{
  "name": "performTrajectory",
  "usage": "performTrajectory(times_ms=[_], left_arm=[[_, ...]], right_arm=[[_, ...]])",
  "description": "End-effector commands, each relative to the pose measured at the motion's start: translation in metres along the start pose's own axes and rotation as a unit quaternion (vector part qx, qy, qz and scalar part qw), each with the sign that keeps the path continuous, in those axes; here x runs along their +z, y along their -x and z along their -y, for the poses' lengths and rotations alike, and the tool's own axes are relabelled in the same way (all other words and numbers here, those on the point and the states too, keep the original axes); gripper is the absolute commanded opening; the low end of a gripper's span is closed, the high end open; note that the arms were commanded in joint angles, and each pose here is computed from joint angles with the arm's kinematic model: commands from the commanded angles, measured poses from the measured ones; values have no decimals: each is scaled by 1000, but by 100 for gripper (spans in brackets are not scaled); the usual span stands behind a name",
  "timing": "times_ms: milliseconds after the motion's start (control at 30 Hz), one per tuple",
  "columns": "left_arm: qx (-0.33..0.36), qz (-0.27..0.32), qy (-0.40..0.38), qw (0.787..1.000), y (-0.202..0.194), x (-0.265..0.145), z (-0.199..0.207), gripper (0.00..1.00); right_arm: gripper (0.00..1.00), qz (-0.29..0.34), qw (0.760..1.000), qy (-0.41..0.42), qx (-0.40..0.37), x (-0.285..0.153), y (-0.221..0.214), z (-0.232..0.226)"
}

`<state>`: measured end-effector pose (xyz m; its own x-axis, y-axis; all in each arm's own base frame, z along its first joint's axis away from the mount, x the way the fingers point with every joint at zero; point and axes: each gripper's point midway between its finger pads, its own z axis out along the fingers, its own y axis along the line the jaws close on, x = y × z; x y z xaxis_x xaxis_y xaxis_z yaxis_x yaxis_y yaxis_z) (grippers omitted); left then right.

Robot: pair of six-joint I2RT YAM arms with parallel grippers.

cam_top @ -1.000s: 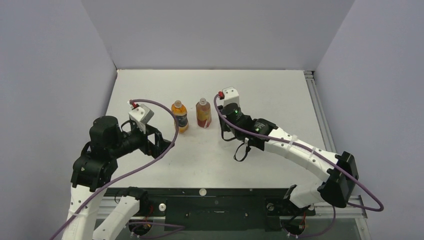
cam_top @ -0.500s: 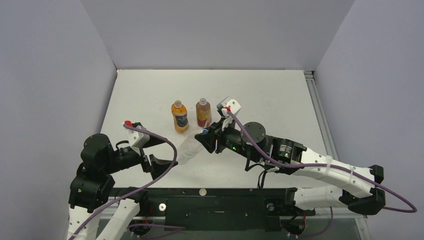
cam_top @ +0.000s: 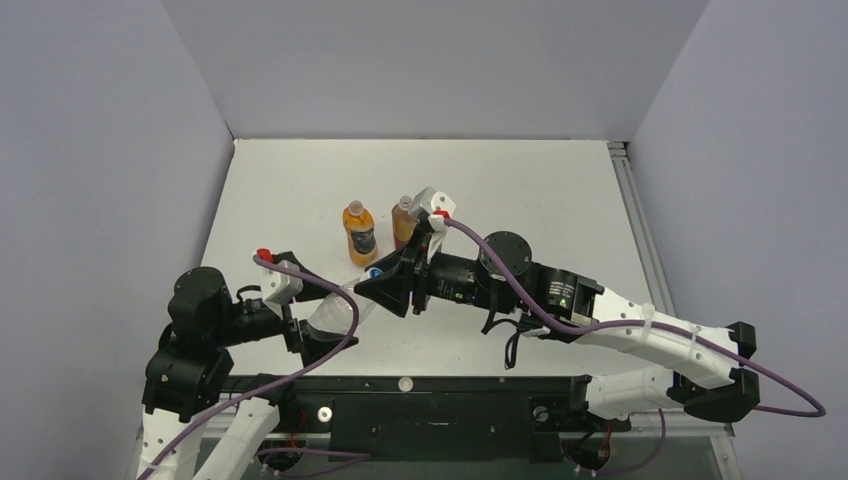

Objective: Unscrew the bottle caps
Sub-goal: Pick up the plastic bottle at the center of the board, then unscrew the bottle cap from the plastic bottle.

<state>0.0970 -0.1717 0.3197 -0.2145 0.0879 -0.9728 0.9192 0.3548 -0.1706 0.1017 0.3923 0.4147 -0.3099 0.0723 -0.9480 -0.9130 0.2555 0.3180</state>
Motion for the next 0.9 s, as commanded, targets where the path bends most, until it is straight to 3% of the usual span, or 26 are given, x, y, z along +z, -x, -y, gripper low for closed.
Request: performTrajectory(times_ms=[0, 233, 433, 567, 867], left_arm=[[10, 19, -48, 999, 13, 1, 15, 99], [38, 30, -37, 998, 23, 0, 12, 74], [52, 28, -22, 998, 26, -2, 9, 73], [53, 26, -12, 998, 24, -1, 4, 66], [40, 25, -27, 999, 27, 3, 4, 32]], right_arm=[[12, 51, 997, 59, -18, -2, 44, -28], [12, 32, 998, 29, -35, 3, 36, -14], [11, 5, 999, 16, -52, 3, 30, -5], [11, 9, 998, 17, -56, 2, 39, -7], [9, 26, 998, 33, -52, 8, 57, -16]])
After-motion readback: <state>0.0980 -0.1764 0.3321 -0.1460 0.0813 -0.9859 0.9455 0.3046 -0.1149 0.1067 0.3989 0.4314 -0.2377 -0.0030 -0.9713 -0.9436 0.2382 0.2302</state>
